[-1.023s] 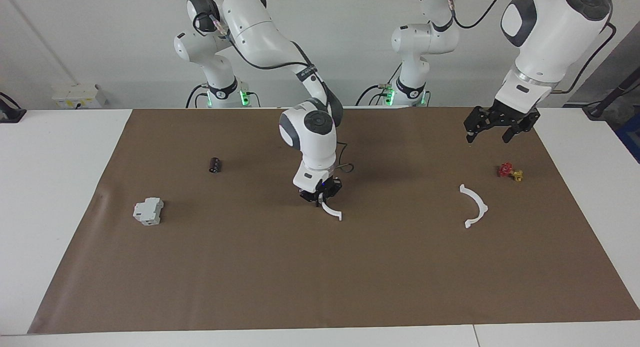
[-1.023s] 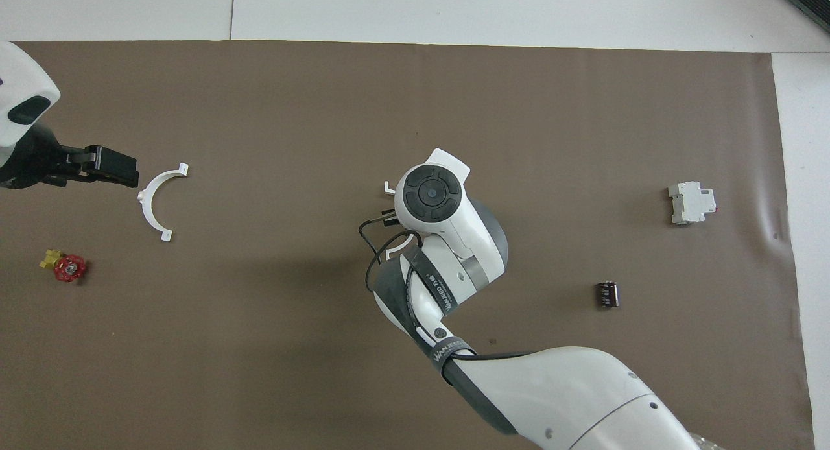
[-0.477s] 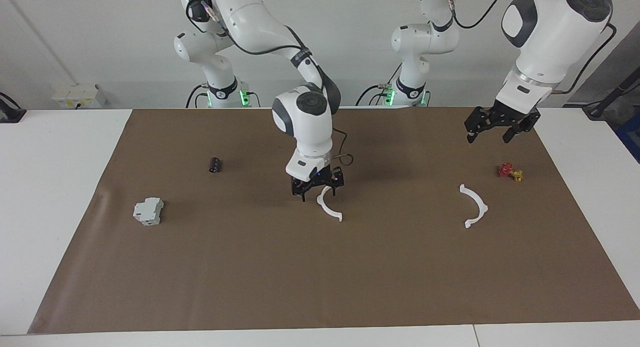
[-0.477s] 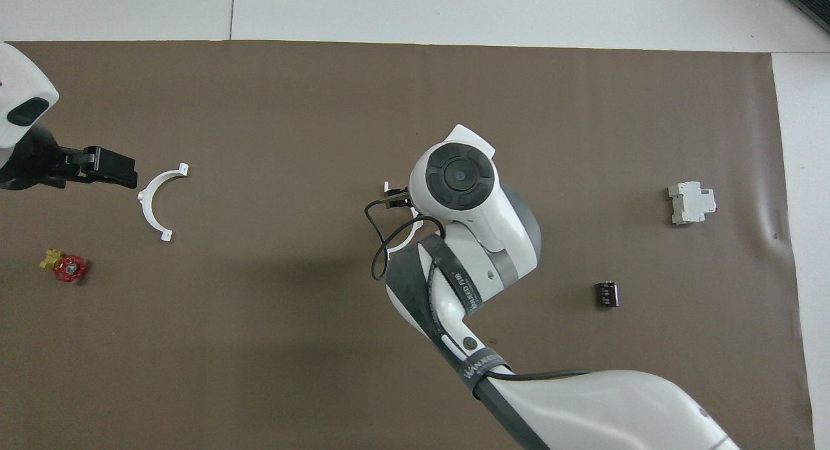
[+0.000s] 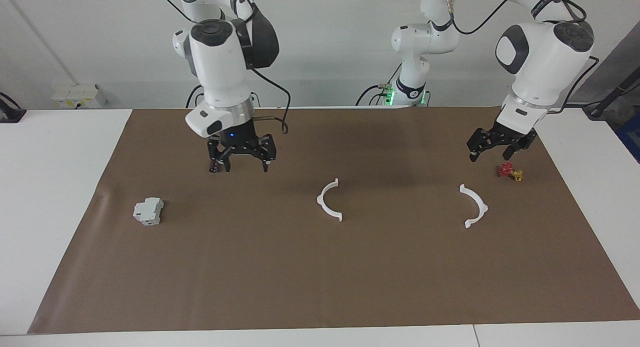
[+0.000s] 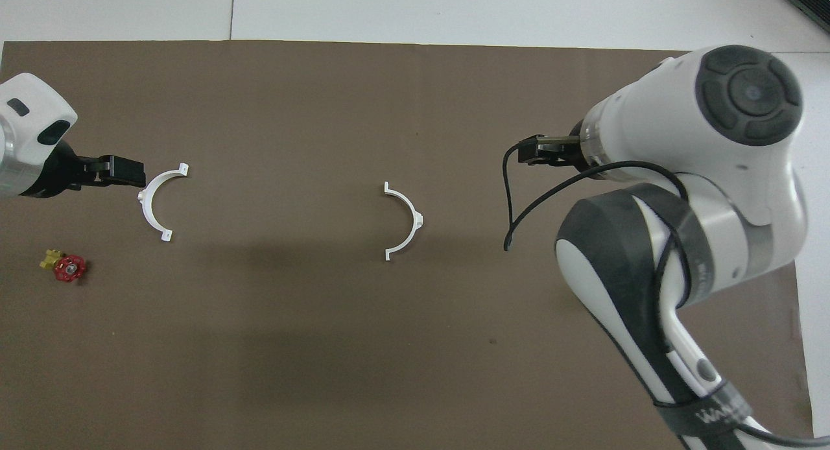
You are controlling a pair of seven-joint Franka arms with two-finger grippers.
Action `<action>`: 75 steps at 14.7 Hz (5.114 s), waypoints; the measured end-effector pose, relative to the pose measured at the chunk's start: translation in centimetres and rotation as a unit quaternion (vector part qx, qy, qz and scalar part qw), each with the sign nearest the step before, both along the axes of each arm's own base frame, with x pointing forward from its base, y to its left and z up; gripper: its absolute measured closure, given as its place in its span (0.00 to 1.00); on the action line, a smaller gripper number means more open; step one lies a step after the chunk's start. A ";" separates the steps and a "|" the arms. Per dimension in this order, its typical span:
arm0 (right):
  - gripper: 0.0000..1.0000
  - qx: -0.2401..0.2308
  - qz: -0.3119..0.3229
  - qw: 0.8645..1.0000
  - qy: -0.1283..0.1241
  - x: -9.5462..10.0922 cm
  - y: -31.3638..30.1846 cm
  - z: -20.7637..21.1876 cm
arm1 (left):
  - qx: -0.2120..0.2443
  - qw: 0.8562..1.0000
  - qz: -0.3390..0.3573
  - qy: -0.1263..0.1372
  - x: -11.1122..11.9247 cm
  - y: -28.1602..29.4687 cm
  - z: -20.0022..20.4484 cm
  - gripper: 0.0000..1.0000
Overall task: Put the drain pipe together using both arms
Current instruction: 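Release the clamp half and withdraw the right gripper to its rest spot, then grasp the other white clamp half with the left gripper, then carry the clamp half to the placed half with the left gripper, then align and press the held half onto the placed half, left gripper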
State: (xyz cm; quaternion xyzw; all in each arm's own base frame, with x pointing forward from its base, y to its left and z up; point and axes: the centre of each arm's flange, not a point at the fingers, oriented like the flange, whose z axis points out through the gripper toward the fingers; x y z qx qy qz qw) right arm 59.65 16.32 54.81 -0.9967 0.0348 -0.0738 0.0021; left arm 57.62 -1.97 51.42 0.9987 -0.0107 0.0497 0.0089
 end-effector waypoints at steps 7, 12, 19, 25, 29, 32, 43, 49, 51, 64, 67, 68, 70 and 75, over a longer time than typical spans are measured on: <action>0.00 -0.011 0.010 0.997 0.075 -3.4 -16.5 4.7 | 0.003 0.999 0.035 -0.029 0.6 3.8 -9.9 0.00; 0.00 -0.006 -0.015 0.995 0.102 -5.3 -21.5 5.4 | 0.003 0.997 0.071 -0.016 1.2 5.2 -14.4 0.00; 0.00 -0.008 0.009 0.995 0.100 -5.4 -21.3 5.5 | -0.005 0.982 0.191 0.006 0.7 5.7 -20.9 0.00; 0.00 -0.008 0.014 0.996 0.082 -6.2 -23.2 7.4 | -0.006 0.975 0.221 0.013 0.4 5.9 -21.6 0.13; 0.00 -0.016 0.007 0.997 0.074 -6.2 -22.1 9.0 | -0.006 0.975 0.221 0.014 0.3 5.9 -21.7 0.62; 0.00 -0.018 0.016 0.996 0.083 -6.3 -21.1 8.6 | -0.006 0.976 0.216 0.018 0.3 5.3 -21.5 0.93; 0.00 -0.018 0.030 0.995 0.094 -6.4 -19.2 7.6 | -0.042 0.949 0.311 0.007 -1.7 -18.5 -18.9 0.93; 0.00 -0.018 0.030 0.995 0.094 -6.4 -19.2 7.6 | -0.031 0.950 0.310 0.024 -2.2 -22.1 -16.8 0.93; 0.00 -0.018 0.030 0.995 0.094 -6.4 -19.2 7.6 | -0.023 0.951 0.307 0.033 -1.7 -22.1 -14.7 0.93; 0.00 -0.018 0.030 0.995 0.094 -6.4 -19.2 7.5 | -0.033 0.943 0.331 0.033 -8.5 -30.4 -19.6 0.93; 0.00 -0.018 0.030 0.995 0.094 -6.4 -19.2 7.5 | -0.048 0.938 0.343 0.022 -8.5 -30.3 -20.1 0.93; 0.00 -0.018 0.030 0.995 0.094 -6.4 -19.2 7.5 | -0.051 0.937 0.344 0.020 -8.6 -30.2 -20.3 0.93; 0.00 -0.018 0.030 0.995 0.094 -6.4 -19.2 7.5 | -0.054 0.937 0.345 0.018 -8.7 -30.1 -20.6 0.93; 0.00 -0.018 0.030 0.995 0.094 -6.4 -19.2 7.5 | -0.059 0.938 0.342 0.014 -8.8 -30.5 -21.3 0.93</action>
